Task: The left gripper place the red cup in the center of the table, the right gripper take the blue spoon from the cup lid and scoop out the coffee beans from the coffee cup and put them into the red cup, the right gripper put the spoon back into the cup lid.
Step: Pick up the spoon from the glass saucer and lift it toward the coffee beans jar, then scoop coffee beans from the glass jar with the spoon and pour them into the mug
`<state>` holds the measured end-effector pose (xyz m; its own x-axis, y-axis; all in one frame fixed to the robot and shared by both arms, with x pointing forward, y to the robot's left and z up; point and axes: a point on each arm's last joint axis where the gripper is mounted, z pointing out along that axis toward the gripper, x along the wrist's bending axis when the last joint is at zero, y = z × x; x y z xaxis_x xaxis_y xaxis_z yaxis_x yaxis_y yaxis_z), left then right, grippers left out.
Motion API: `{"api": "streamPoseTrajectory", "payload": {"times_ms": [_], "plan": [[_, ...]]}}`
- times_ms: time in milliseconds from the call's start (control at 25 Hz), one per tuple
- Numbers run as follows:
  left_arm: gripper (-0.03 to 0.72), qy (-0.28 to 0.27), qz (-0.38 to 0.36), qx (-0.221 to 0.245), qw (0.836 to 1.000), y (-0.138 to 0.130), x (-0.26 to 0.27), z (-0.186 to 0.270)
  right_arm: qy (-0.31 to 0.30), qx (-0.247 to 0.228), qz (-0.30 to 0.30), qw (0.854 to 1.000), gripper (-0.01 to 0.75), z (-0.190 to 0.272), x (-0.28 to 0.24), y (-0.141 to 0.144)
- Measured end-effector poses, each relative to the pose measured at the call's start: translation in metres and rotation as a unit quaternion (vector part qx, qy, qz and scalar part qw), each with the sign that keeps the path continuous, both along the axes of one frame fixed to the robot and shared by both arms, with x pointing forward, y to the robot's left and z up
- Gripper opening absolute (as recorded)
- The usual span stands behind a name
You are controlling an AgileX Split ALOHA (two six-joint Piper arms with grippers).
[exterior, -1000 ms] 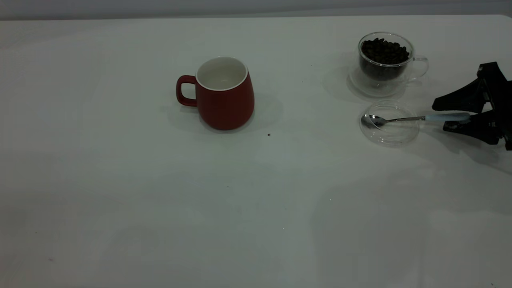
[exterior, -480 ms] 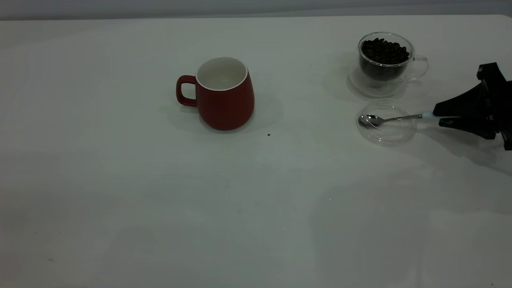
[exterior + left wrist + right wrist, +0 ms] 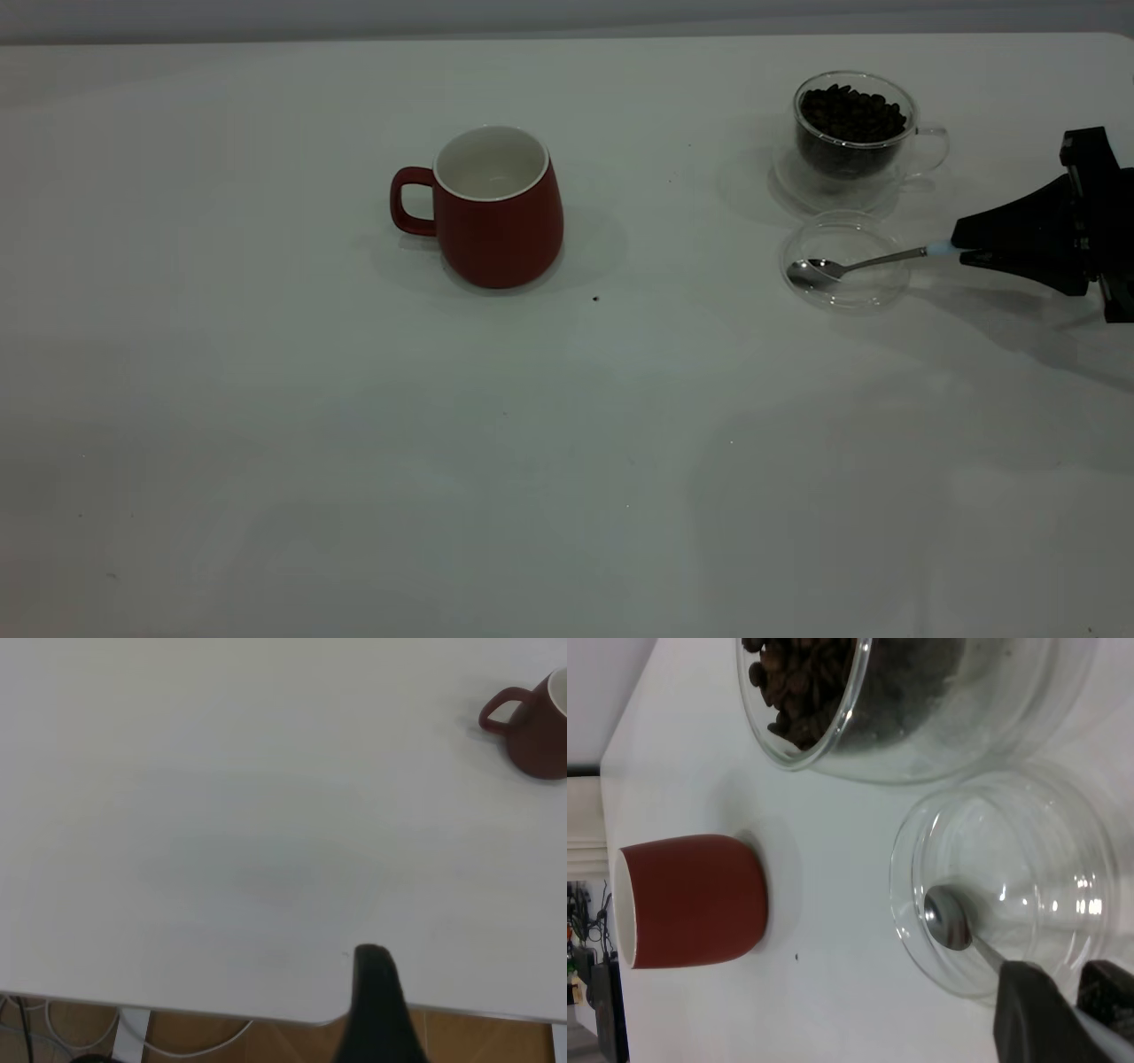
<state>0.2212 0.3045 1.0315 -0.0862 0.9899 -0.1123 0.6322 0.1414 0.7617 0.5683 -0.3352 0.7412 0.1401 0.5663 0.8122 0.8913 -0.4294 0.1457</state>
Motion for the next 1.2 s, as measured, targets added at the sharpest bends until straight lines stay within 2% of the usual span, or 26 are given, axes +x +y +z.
{"api": "streamPoseTrajectory", "payload": {"times_ms": [160, 320, 600, 760, 880, 1040, 1200], "plan": [[0.587, 0.000, 0.000, 0.000, 1.000, 0.000, 0.000, 0.000, -0.004, -0.003, 0.006, 1.000, 0.104, 0.003, 0.001, 0.000], [0.587, 0.000, 0.000, 0.000, 1.000, 0.000, 0.000, 0.000, -0.016, -0.024, 0.029, 0.999, 0.104, 0.016, 0.003, -0.002], [0.587, 0.000, 0.000, 0.000, 1.000, 0.000, 0.000, 0.000, -0.039, -0.031, 0.006, 0.999, 0.104, 0.069, 0.016, -0.013], [0.587, 0.000, -0.001, 0.001, 1.000, 0.000, 0.000, 0.000, -0.082, -0.026, 0.010, 0.996, 0.104, 0.103, 0.034, -0.017], [0.587, 0.000, -0.001, 0.001, 1.000, 0.000, 0.000, 0.000, -0.104, -0.031, -0.011, 0.994, 0.104, 0.122, 0.058, -0.026], [0.587, 0.000, -0.001, 0.001, 1.000, 0.000, 0.000, 0.000, -0.105, -0.035, -0.037, 0.993, 0.104, 0.131, 0.085, -0.038], [0.587, 0.000, -0.001, 0.001, 1.000, 0.000, 0.000, 0.000, -0.077, -0.033, -0.036, 0.996, 0.104, 0.119, 0.098, -0.043]]}}
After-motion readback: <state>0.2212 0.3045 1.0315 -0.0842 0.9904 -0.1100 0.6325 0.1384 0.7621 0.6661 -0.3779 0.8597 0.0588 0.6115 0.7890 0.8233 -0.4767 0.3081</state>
